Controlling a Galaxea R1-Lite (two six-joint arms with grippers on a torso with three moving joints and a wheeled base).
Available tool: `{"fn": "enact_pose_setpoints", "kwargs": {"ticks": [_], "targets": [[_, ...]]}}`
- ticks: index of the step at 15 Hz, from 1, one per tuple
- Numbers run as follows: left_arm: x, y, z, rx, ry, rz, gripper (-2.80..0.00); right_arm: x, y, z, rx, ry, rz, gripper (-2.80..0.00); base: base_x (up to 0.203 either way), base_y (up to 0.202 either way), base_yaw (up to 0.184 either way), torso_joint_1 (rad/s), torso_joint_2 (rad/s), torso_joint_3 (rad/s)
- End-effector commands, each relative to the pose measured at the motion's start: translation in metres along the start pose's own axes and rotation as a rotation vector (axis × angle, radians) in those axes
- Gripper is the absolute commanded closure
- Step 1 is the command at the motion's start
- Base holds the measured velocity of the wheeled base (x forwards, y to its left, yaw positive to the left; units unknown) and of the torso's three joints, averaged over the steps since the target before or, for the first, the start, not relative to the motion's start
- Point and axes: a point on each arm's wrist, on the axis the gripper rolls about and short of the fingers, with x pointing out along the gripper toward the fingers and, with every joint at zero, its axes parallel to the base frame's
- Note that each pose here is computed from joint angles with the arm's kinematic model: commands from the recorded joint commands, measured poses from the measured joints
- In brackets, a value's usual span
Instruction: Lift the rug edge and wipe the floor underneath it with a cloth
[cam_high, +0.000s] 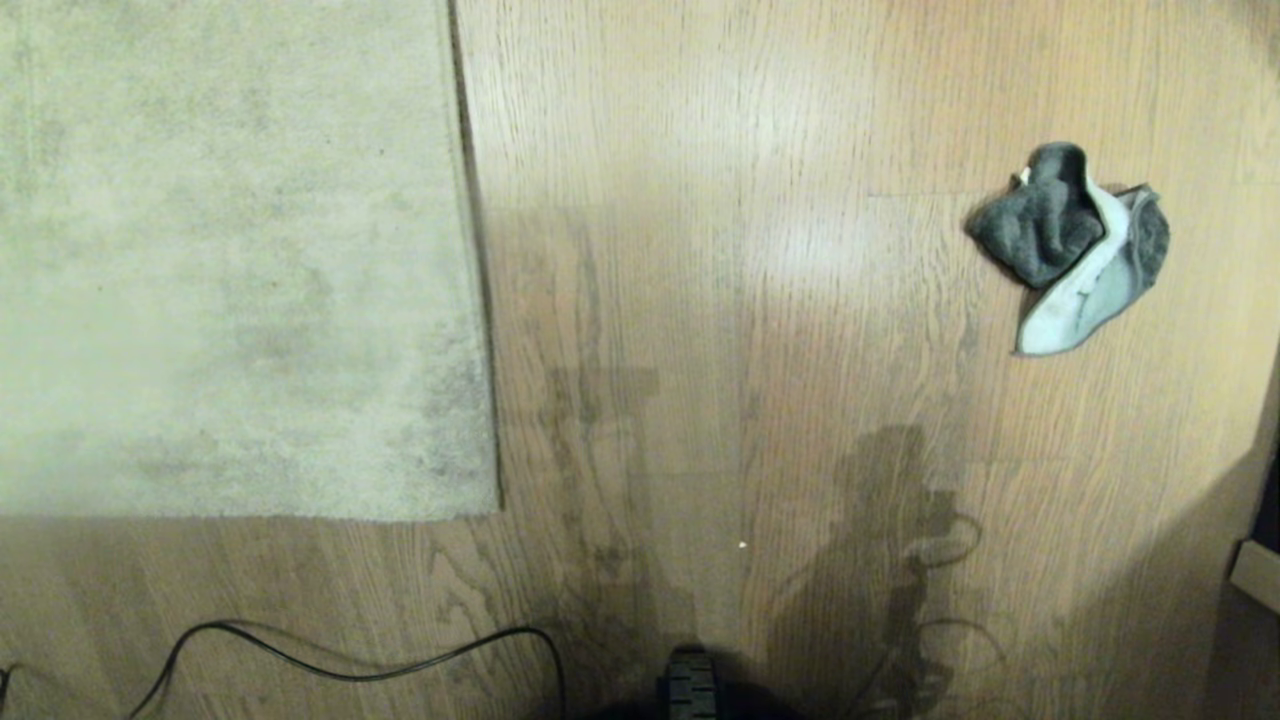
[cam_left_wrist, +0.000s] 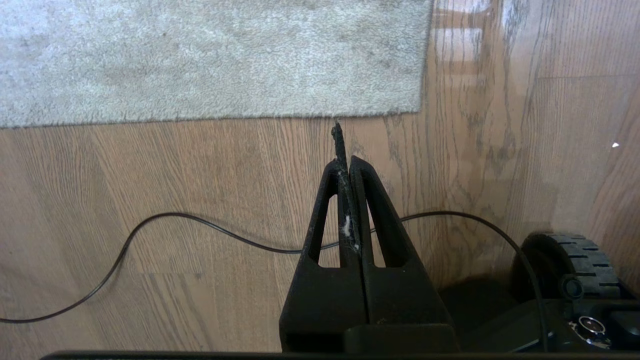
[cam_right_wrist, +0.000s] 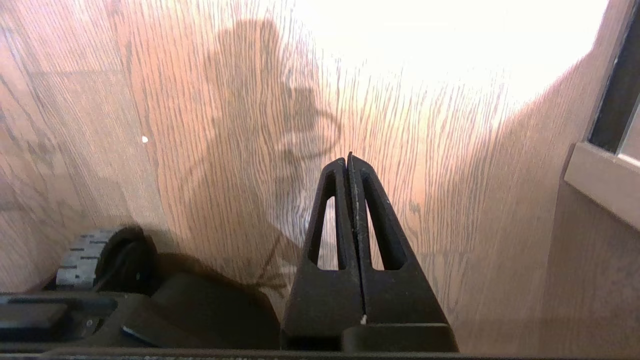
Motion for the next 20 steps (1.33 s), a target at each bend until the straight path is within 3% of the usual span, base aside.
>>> {"fn": "enact_pose_setpoints", "kwargs": {"ticks": [1,20], "targets": [[0.0001,0.0,0.0,-0.001,0.002,0.001,0.0,-0.0013,0.0,-0.0002,0.0,-0.018,0.001,0.0,0.0,0.0,0.0,0.0,0.0,0.0],[0.0001,0.0,0.0,0.001,0.002,0.001,0.0,-0.0012,0.0,-0.0002,0.0,-0.017,0.001,0.0,0.0,0.0,0.0,0.0,0.0,0.0]]}}
